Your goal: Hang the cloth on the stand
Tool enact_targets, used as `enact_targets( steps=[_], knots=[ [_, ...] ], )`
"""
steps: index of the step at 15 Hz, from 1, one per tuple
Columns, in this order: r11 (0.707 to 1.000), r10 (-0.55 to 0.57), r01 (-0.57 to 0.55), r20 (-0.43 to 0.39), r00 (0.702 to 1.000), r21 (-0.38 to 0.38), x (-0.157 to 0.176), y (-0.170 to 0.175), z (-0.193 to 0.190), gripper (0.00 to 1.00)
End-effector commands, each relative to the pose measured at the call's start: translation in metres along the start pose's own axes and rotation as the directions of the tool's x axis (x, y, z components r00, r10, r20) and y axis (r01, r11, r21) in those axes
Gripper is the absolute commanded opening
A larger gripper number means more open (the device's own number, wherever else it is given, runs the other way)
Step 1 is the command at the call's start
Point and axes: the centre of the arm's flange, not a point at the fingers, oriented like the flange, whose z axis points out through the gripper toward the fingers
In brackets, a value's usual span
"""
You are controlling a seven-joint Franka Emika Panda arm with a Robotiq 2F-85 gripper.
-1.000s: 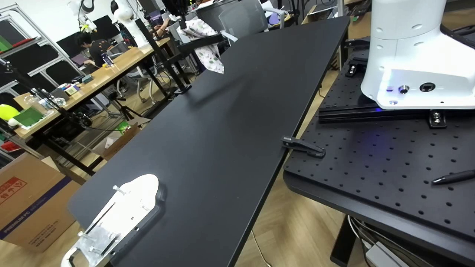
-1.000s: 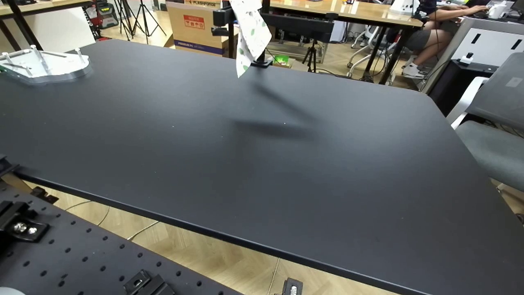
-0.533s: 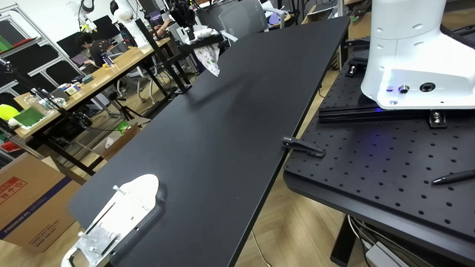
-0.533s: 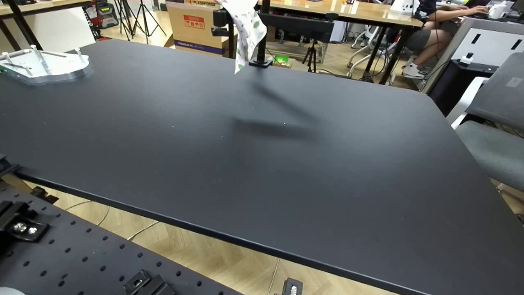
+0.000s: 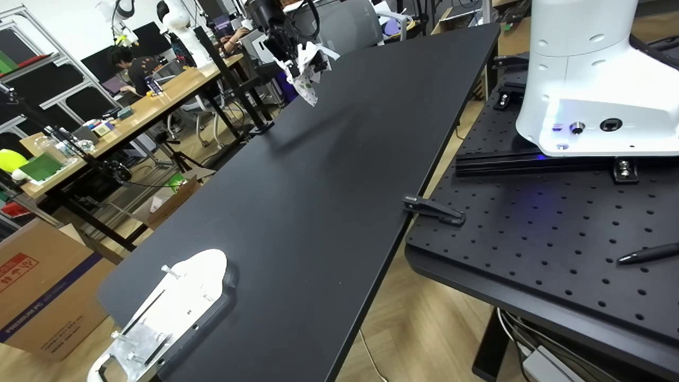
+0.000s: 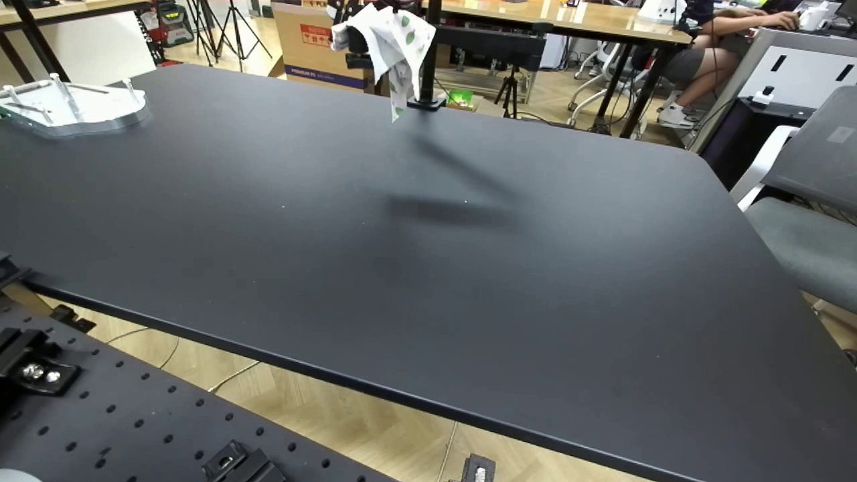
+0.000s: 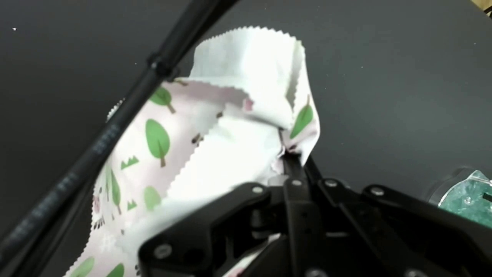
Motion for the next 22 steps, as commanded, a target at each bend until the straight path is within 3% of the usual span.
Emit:
enact_targets(
  steps=[1, 2, 3, 4, 15, 22],
  knots=[
    [1.000, 0.013, -0.012, 0.043, 0.999, -0.010, 0.002, -0.004, 0.004, 0.01],
    [1.000, 0.007, -0.006, 0.051, 0.999, -0.011, 0.002, -0.005, 0.003, 0.01],
    [1.000, -0.003, 0.004, 0.058, 0.998, -0.012, 0.002, -0.006, 0.002, 0.28],
    [1.000, -0.008, 0.009, 0.058, 0.998, -0.021, 0.002, -0.007, 0.002, 0.28],
    [0.973, -0.111, 0.129, 0.106, 0.988, -0.189, 0.026, -0.041, 0.005, 0.99],
    [0.937, -0.160, 0.182, 0.096, 0.982, -0.298, 0.039, -0.053, 0.003, 1.00]
  ],
)
